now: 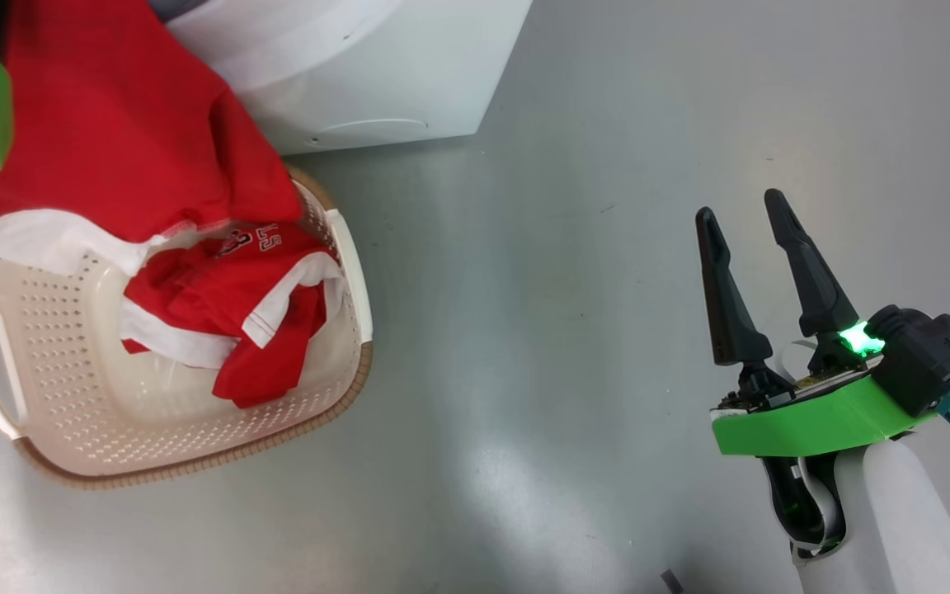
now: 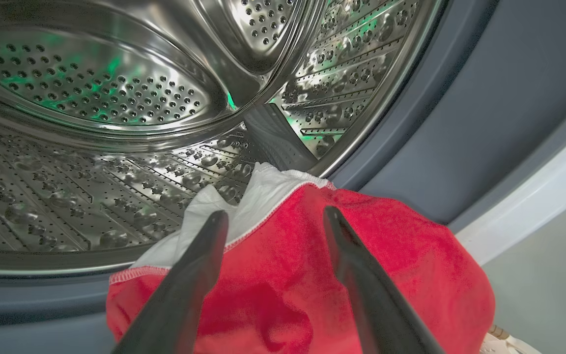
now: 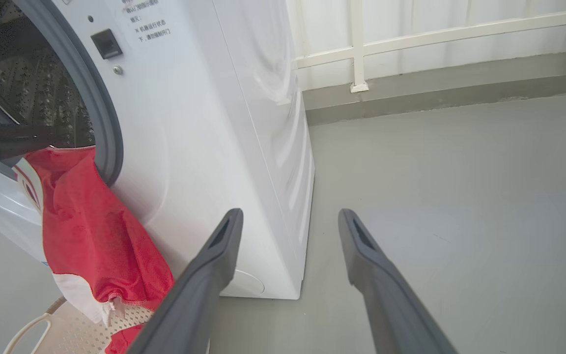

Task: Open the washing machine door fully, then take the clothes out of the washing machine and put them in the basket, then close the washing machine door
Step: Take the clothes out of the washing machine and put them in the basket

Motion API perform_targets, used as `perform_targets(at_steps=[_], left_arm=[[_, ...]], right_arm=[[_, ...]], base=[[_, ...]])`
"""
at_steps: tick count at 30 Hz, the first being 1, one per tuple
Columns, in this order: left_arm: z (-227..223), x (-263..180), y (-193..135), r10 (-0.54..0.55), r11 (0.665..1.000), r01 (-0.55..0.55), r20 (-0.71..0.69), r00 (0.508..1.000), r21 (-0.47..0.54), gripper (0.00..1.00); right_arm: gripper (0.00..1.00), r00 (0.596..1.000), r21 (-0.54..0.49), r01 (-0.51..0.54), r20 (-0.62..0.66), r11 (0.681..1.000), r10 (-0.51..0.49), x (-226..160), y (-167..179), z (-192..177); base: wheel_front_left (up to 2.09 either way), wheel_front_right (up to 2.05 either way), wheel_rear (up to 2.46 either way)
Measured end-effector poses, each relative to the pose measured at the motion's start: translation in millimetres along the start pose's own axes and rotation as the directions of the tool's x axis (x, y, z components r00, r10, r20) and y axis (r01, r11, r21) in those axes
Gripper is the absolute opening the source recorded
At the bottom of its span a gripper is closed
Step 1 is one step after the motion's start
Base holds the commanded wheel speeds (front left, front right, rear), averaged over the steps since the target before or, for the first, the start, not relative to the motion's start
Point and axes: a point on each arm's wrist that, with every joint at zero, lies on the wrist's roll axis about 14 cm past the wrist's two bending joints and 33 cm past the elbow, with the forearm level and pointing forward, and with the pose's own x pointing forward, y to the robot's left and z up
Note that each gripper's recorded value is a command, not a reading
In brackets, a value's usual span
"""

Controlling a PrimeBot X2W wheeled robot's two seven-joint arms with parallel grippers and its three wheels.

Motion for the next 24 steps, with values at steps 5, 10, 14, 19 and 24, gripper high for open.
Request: perform_targets(at_steps=[5, 10, 14, 19, 24], left_arm=[[-11.6, 8.3, 4.7, 0.010, 1.000, -0.010, -0.043, 0.999, 0.001, 1.00], [-14.8, 16.2, 10.5, 0.020, 1.000, -0.021, -0.060, 0.998, -0.016, 1.00], [-22.2, 19.1, 10.4, 0.015, 0.999, -0.018, -0.095, 0.995, -0.030, 1.00], [-27.6, 20.6, 5.0, -0.004, 0.999, 0.000, -0.124, 0.992, -0.038, 1.00], [-35.6, 20.4, 6.5, -0.008, 0.999, 0.001, -0.149, 0.989, -0.044, 1.00]], right_arm=[[1.00, 1.000, -0.004, 0.008, -0.004, 1.000, -0.008, -1.4, -2.9, -0.7], [1.00, 1.000, -0.010, 0.016, -0.005, 1.000, -0.016, -3.3, -6.2, 0.1], [1.00, 1.000, -0.013, 0.019, -0.004, 1.000, -0.019, -4.2, -7.3, 1.2], [1.00, 1.000, -0.015, 0.021, 0.001, 1.000, -0.021, -5.4, -7.8, 3.9], [1.00, 1.000, -0.008, 0.017, 0.003, 1.000, -0.017, -6.9, -6.0, 5.7]], base=[[0.00, 0.00, 0.00], [0.00, 0.00, 0.00], [0.00, 0.00, 0.00], [0.00, 0.00, 0.00], [0.00, 0.00, 0.00]])
